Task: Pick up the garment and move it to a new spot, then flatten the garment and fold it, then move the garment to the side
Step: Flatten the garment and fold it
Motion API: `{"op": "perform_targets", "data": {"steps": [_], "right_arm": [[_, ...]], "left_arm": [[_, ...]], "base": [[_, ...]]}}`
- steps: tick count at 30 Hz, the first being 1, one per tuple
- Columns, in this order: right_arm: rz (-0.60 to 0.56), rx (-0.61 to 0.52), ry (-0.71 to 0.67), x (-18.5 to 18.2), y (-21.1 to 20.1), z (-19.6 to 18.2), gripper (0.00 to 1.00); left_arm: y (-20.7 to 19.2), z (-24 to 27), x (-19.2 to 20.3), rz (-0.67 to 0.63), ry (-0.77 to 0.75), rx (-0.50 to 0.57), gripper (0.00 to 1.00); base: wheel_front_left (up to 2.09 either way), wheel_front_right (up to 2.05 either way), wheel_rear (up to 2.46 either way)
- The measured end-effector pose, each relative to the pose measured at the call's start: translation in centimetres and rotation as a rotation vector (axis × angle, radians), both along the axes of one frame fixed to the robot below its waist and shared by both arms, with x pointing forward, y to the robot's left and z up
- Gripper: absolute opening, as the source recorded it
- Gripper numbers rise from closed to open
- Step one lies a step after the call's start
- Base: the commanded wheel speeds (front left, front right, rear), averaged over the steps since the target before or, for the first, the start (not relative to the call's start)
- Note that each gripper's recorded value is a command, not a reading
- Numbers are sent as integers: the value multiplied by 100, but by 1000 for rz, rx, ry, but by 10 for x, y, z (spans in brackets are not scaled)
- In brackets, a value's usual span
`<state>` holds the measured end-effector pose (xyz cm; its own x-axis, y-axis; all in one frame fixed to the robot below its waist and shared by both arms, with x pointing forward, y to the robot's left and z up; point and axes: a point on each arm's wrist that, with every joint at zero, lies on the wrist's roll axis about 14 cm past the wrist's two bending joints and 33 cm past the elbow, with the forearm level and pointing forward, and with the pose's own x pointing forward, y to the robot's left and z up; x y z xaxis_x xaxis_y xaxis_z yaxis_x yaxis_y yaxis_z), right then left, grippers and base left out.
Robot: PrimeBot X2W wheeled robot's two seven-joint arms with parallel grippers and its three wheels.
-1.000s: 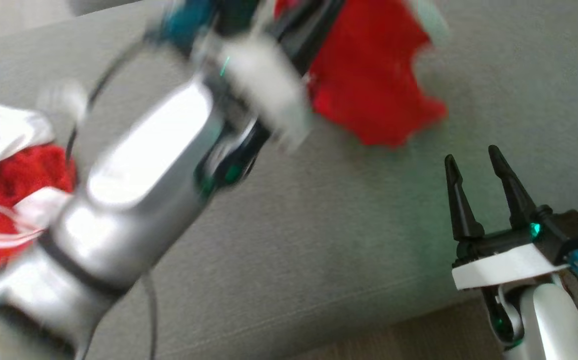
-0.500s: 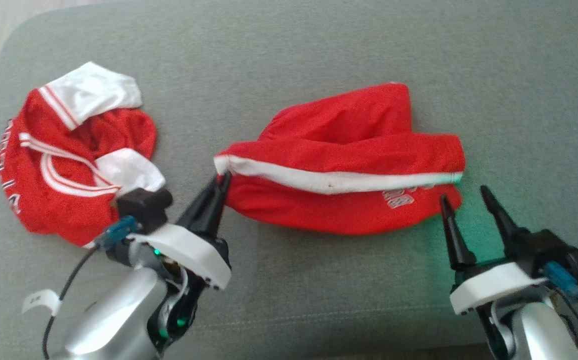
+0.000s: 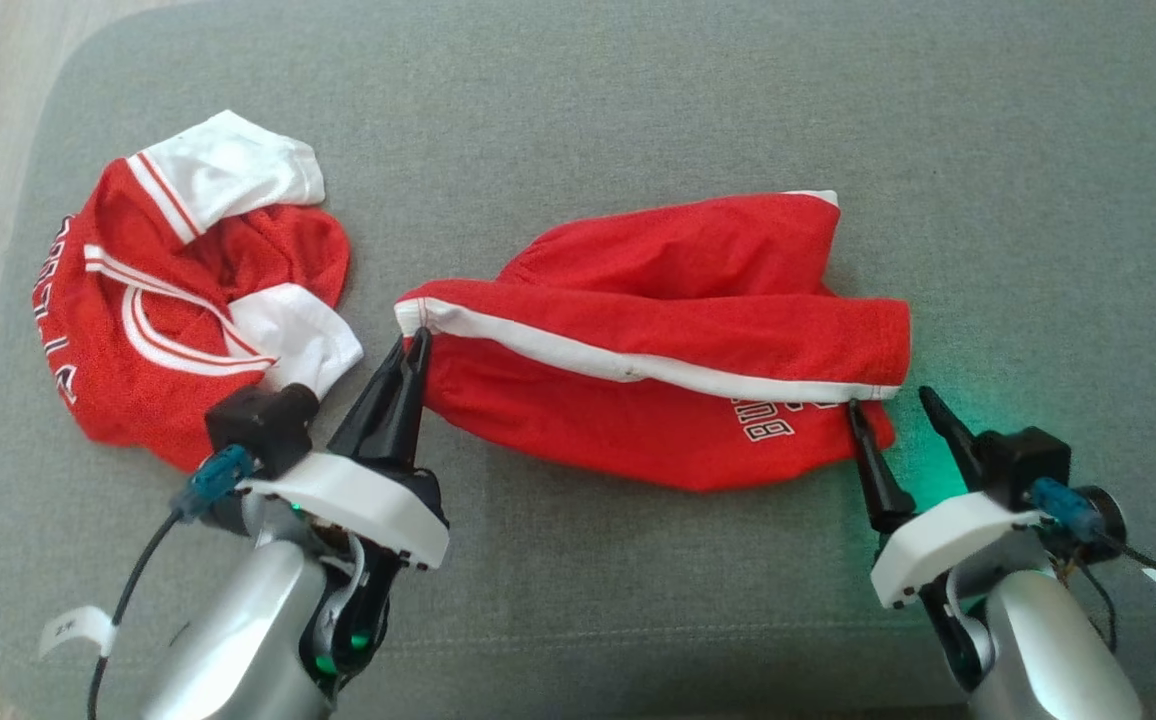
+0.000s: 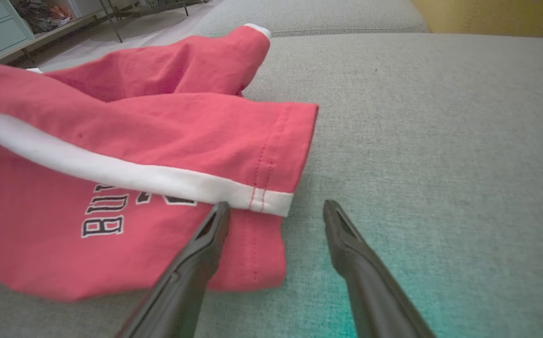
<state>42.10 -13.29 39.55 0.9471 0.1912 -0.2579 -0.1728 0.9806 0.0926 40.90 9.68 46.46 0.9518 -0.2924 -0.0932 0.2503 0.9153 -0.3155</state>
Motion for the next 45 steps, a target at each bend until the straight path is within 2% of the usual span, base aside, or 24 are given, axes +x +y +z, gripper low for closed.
{"op": "perform_targets", "data": {"steps": [1,4,6,7,8,10,16,18,23,28,33,36,41,45], "right_arm": [[5,0,-4,0,1,1,100],[22,-9,-31,4,5,9,79],[33,-14,-45,6,8,12,49],[32,-11,-44,7,8,12,40],[30,-9,-39,6,7,10,23],[27,-7,-21,4,7,5,0],[19,-3,-45,11,5,12,0],[-14,23,-104,21,-2,31,0],[-117,119,-264,32,-28,85,0],[-197,167,-451,44,-59,153,0],[-223,146,-622,79,-82,240,0],[-228,148,-678,108,-88,277,0],[-223,130,-782,155,-90,325,0],[-220,93,-905,183,-89,356,0]], "left_arm": [[0,0,1,-1,-4,-1,0],[-1,-2,3,-4,-5,5,0],[-3,-6,2,-10,2,4,0],[-3,-8,2,-9,8,6,0],[-3,-11,2,-9,15,10,0],[-5,-14,1,-23,19,13,0],[-2,-12,6,-17,3,27,0],[-2,-3,9,-15,-28,23,0],[-18,41,18,-84,-162,-32,0],[-40,109,40,-180,-299,-90,0],[-64,178,67,-293,-444,-83,0],[-74,215,91,-324,-517,-92,0],[-83,259,140,-308,-680,-25,0],[-87,282,175,-269,-841,77,0]], "base": [[0,0,0],[0,0,0],[0,0,0],[0,0,0],[0,0,0],[0,0,0],[0,0,0],[0,0,0],[0,0,0],[0,0,0],[0,0,0],[0,0,0],[0,0,0],[0,0,0]]}}
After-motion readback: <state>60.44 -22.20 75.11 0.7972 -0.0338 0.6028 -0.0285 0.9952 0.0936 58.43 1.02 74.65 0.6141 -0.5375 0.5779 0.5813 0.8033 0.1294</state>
